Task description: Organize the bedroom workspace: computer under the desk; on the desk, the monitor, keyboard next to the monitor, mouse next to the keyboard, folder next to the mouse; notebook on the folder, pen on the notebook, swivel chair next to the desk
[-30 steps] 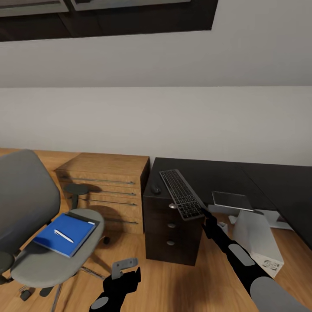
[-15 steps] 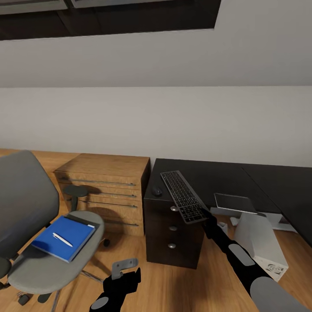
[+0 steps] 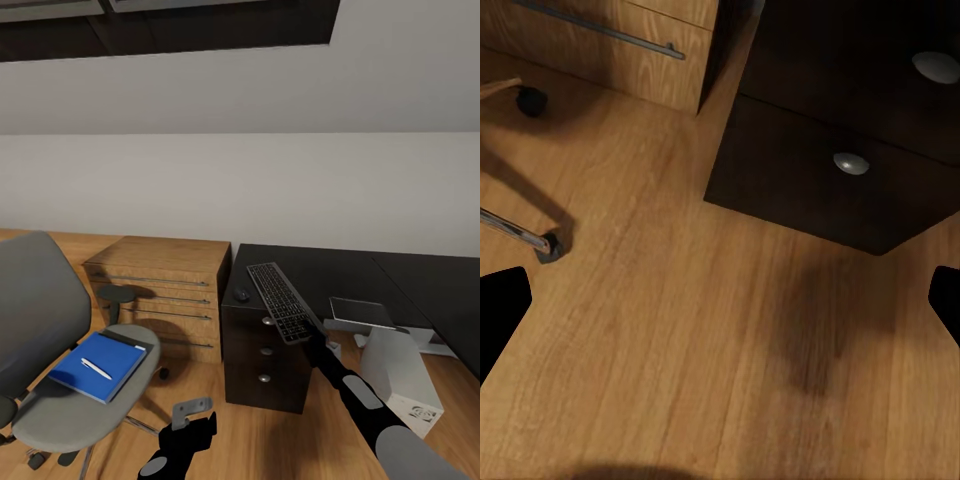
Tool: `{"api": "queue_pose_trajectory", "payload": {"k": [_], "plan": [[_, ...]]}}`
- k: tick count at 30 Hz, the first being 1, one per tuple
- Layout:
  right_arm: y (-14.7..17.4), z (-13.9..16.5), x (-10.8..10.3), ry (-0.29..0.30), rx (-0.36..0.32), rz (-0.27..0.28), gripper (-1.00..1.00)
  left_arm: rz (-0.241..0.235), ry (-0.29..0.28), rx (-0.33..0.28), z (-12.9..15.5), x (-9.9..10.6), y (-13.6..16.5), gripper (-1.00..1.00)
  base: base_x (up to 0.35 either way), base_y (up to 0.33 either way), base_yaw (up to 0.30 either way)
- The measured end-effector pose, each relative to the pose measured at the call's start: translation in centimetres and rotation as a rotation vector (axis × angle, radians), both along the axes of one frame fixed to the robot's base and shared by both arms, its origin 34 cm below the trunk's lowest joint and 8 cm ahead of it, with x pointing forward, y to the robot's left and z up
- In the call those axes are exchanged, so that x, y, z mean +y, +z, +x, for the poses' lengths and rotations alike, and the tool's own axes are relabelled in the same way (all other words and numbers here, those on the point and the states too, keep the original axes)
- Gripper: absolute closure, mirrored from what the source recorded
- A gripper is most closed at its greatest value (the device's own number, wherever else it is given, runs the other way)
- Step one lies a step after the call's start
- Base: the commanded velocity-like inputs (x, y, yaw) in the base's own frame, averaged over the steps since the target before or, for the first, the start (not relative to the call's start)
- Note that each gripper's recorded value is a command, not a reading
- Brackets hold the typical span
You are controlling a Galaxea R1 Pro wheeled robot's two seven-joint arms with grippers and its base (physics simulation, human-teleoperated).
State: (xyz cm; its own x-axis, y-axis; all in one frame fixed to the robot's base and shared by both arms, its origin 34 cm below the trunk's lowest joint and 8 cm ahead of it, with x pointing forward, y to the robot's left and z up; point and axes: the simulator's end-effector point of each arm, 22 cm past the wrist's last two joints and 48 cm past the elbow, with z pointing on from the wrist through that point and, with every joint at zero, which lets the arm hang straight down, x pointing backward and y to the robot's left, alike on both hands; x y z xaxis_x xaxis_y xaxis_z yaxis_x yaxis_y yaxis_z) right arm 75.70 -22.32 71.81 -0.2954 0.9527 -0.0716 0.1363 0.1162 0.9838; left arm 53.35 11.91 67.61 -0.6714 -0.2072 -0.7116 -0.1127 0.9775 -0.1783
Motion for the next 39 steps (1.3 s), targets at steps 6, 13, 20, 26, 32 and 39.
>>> {"api": "queue_pose_trajectory", "payload": {"k": [6,13,20,26,32,39], "plan": [[0.0,0.0,0.1,0.001,-0.001,0.001,-1.00,0.000,0.000,-0.001,0.0,0.0,0.0,-1.00,0.054,0.000,0.000],[0.0,0.0,0.0,-0.001,-0.001,0.001,-1.00,-0.001,0.001,-0.001,0.0,0.0,0.0,-1.00,0.082,0.000,0.000],[0.0,0.0,0.0,-0.001,0.000,0.001,-1.00,-0.001,0.001,-0.001,0.0,0.0,0.0,-1.00,0.007,0.000,0.000],[0.0,0.0,0.0,0.000,0.001,0.000,1.00,0.000,0.001,-0.001,0.0,0.0,0.0,-1.00,0.000,0.000,0.000],[0.1,0.1,-0.1,-0.004,-0.002,0.002,1.00,0.000,0.001,-0.002,0.0,0.0,0.0,-1.00,0.000,0.000,0.000],[1.4,0.2,-0.2,-0.006,-0.006,0.004,1.00,0.001,0.001,-0.003,0.2,0.0,1.2,-1.00,0.000,0.000,0.000]]}}
